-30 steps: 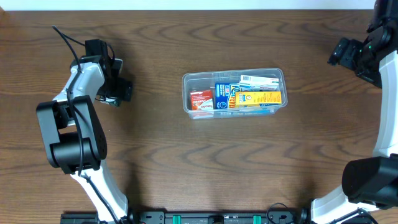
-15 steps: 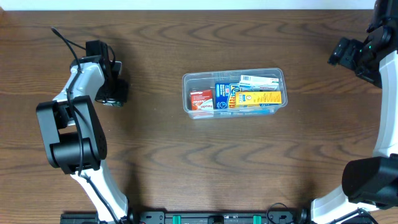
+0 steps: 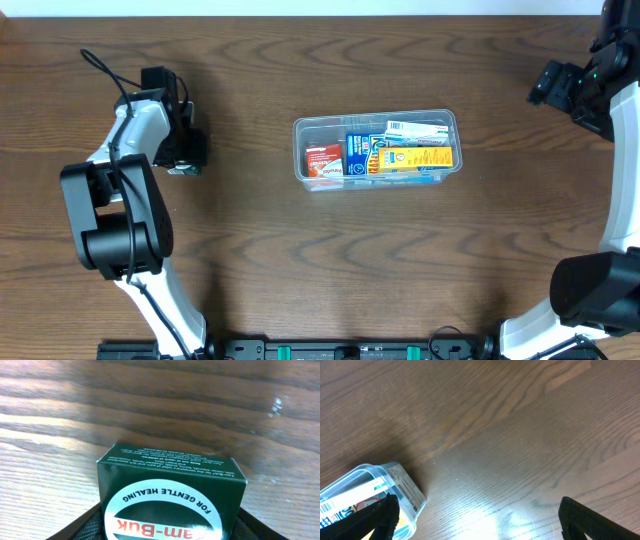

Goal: Pack container
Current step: 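Close the left gripper on the green Zam-Buk tin and lift it, then carry the tin with the left gripper over the container's left end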

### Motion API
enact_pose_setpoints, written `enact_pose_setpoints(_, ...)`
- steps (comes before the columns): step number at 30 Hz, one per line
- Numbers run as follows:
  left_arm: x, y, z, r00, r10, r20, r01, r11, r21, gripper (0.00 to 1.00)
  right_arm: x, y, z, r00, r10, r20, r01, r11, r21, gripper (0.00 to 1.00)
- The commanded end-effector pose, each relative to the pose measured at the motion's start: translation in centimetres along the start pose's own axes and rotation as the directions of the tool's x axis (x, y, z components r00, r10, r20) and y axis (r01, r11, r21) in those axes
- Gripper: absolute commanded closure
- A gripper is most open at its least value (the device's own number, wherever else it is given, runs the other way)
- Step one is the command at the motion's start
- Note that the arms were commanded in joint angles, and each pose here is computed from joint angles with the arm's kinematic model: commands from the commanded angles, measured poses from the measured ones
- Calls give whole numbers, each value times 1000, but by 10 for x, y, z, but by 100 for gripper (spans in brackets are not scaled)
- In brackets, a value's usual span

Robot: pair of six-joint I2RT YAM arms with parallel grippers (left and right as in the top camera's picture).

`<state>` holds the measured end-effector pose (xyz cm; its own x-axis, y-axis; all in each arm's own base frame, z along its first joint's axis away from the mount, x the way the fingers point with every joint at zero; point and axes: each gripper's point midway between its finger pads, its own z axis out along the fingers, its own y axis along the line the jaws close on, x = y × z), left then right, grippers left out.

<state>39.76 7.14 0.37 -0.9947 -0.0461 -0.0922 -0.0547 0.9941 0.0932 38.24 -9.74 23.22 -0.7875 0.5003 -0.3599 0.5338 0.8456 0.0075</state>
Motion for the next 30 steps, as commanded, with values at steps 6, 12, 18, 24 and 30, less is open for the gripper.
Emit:
enact_pose_setpoints(6, -12, -18, -35, 997, 10, 72, -10, 1000, 5, 36, -1, -3, 2, 1000, 4, -4, -3, 1000, 5, 1)
enact_pose_setpoints(12, -9, -30, -58, 995, 4, 96, -5, 1000, 11, 36, -1, -3, 2, 1000, 3, -4, -3, 1000, 5, 1)
enact_pose_setpoints(18, -9, -53, -97, 986, -4, 169, 0, 1000, 27, 37, -1, -3, 2, 1000, 3, -4, -3, 1000, 5, 1)
enact_pose_setpoints(24, -8, -88, -148, 957, 12, 289, -32, 998, 61, 40, -1, -3, 2, 1000, 4, -4, -3, 1000, 5, 1)
enact_pose_setpoints(30, 2, -131, -195, 917, 33, 398, -85, 990, 114, 41, -1, -3, 2, 1000, 3, -4, -3, 1000, 5, 1)
